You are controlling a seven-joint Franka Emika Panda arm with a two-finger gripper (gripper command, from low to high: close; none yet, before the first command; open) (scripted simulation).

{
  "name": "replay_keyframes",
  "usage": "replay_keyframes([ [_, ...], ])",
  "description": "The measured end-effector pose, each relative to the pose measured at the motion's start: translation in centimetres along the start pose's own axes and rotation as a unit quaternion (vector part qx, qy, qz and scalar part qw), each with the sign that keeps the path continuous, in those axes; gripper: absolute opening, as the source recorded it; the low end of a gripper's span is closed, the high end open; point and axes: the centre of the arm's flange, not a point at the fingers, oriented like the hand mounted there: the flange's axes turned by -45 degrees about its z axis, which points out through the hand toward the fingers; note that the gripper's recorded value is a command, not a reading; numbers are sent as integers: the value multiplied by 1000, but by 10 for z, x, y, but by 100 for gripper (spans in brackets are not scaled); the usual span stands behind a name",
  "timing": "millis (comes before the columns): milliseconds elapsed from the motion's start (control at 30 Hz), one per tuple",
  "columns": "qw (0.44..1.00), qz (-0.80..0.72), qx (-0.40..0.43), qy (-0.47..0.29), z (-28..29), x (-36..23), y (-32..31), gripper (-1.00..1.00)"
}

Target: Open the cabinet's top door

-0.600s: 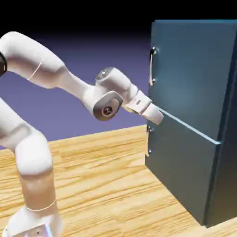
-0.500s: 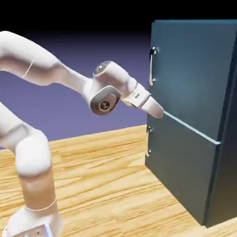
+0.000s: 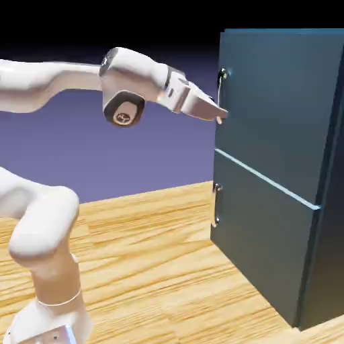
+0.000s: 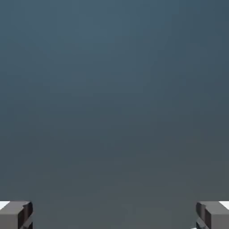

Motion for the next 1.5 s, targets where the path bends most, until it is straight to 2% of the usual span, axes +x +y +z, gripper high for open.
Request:
replay_keyframes([
  [267, 997, 2, 9, 72, -27, 7, -44, 0],
  [533, 991, -19, 23, 127, -22, -9, -96, 0],
  [967, 981, -81, 40, 171, 66, -72, -151, 0],
  [1133, 981, -81, 40, 171, 111, -57, -156, 0],
  [1167, 981, -81, 40, 171, 113, -56, -157, -100],
  [1233, 981, -81, 40, 171, 113, -56, -157, -100],
  [1500, 972, -98, 141, 162, 42, -75, -111, -100],
])
